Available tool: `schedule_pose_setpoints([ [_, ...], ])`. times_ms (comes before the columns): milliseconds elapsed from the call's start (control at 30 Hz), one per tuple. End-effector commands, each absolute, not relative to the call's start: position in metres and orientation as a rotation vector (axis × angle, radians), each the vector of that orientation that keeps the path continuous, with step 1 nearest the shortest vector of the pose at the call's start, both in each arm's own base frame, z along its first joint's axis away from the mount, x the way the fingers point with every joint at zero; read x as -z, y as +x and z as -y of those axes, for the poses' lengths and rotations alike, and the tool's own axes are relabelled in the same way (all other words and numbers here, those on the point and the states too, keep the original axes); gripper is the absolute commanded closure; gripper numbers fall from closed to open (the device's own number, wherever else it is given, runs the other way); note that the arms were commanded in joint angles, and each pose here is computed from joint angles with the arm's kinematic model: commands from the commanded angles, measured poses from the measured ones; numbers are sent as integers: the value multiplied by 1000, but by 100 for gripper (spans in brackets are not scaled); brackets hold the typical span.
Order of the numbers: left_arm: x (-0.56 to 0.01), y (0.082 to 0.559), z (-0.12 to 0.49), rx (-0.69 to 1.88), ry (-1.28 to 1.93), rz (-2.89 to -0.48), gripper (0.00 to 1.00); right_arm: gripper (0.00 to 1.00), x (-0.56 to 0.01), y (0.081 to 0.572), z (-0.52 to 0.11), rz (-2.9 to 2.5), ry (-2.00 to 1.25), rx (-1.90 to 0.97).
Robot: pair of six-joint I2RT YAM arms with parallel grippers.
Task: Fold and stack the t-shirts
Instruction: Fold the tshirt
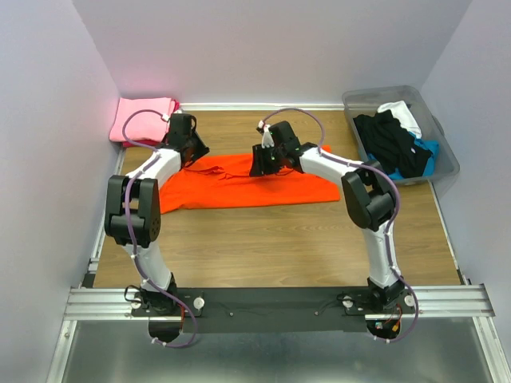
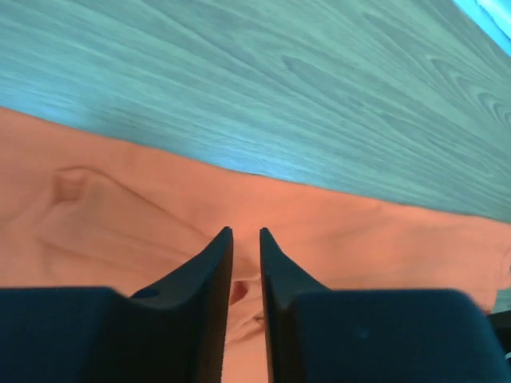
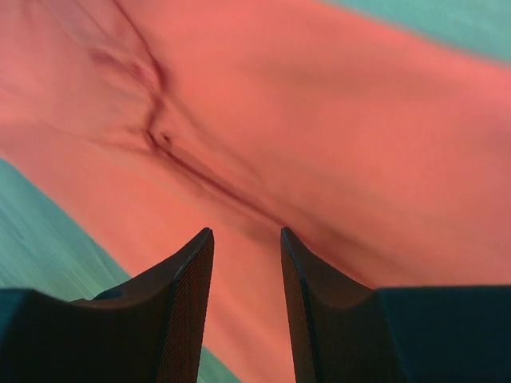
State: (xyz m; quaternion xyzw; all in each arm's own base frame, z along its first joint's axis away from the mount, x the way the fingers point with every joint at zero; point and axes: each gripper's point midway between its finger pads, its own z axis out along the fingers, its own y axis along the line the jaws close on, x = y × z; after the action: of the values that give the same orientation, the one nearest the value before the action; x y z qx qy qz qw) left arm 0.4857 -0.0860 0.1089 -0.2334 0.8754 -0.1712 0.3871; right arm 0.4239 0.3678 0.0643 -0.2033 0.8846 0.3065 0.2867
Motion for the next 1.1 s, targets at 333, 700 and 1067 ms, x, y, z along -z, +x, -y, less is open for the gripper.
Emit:
schedule_pose_setpoints([
  [333, -32, 450, 128, 690, -600, -2328, 81, 54, -50, 380, -317, -2435, -515, -670],
  [700, -55, 439, 128, 724, -593, -2280, 72, 54, -63, 386, -302, -2394, -506, -585],
  [1067, -123, 409, 80, 439, -662, -2182, 44, 54, -59, 403, -216, -2424, -269, -351],
])
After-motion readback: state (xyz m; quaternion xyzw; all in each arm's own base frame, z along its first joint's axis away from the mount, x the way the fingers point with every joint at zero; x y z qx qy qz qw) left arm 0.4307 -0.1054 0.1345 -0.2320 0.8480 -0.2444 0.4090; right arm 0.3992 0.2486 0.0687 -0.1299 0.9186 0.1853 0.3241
